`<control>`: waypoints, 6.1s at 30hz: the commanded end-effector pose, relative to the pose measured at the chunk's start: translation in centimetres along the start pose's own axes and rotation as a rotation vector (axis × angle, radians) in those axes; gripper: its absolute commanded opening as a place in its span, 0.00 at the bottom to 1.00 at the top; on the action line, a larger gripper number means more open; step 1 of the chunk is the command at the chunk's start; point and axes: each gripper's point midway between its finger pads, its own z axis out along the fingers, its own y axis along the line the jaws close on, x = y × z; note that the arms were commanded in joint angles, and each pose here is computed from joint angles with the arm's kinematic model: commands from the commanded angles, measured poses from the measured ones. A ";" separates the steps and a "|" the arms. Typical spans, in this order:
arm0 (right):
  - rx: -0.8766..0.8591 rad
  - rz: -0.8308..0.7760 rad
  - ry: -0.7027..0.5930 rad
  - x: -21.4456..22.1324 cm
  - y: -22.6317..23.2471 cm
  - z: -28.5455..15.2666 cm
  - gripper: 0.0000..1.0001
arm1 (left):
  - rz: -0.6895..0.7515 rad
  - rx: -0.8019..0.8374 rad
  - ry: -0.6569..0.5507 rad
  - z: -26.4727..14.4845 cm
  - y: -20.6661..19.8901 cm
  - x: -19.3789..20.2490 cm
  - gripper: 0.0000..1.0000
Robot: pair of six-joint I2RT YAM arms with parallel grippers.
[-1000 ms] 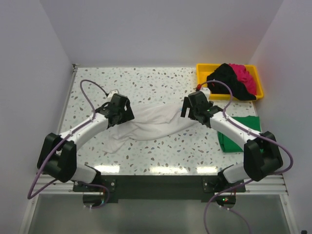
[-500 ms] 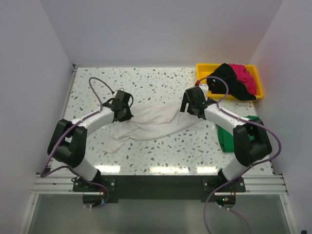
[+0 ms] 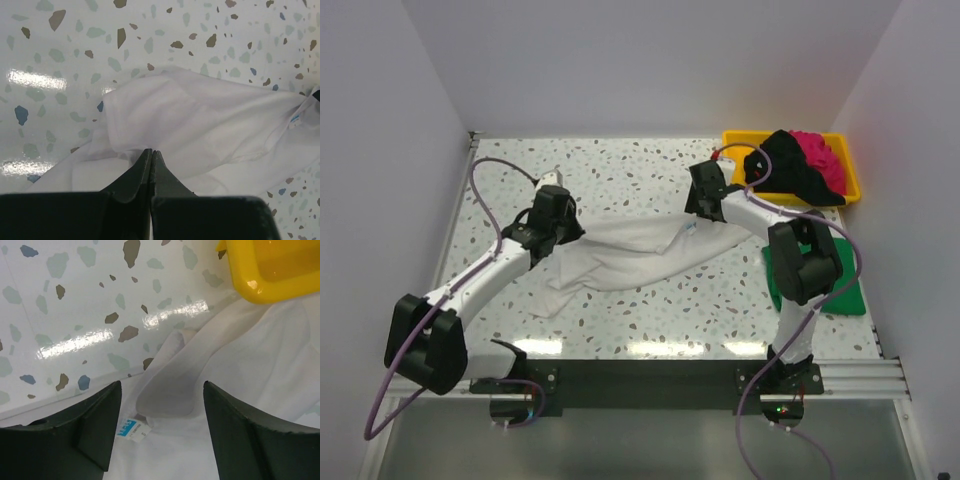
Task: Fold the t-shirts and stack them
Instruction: Flatten the tshirt out
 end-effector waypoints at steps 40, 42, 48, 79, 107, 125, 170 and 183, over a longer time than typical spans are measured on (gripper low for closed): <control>-0.529 0.147 -1.009 -18.1 -13.9 -50.9 0.00 | -0.290 0.383 -0.995 -42.6 1.1 -21.0 0.00; -0.571 0.154 -1.070 -18.6 -14.7 -54.4 0.00 | -0.295 0.426 -1.044 -45.7 1.5 -21.2 0.00; -0.635 0.116 -1.105 -19.8 -14.0 -57.4 0.00 | -0.315 0.460 -1.097 -48.8 2.2 -21.3 0.00; -0.433 -0.245 -0.068 -5.2 6.3 -11.0 0.99 | -0.148 -0.296 -0.167 -0.2 9.0 -9.3 1.00; -0.145 -0.322 0.348 12.8 5.1 -0.3 0.99 | -0.110 -0.330 0.316 6.5 11.4 9.3 1.00; -0.272 -0.444 0.065 -6.2 12.7 5.1 0.99 | -0.018 0.094 0.323 2.3 -2.7 11.3 1.00; -0.041 0.128 0.021 7.5 -8.8 -12.7 0.99 | -0.212 -0.289 0.282 1.6 13.4 14.1 0.00; 0.048 0.201 0.105 10.0 -9.2 -6.5 0.87 | -0.212 -0.334 0.242 0.7 14.4 13.7 0.00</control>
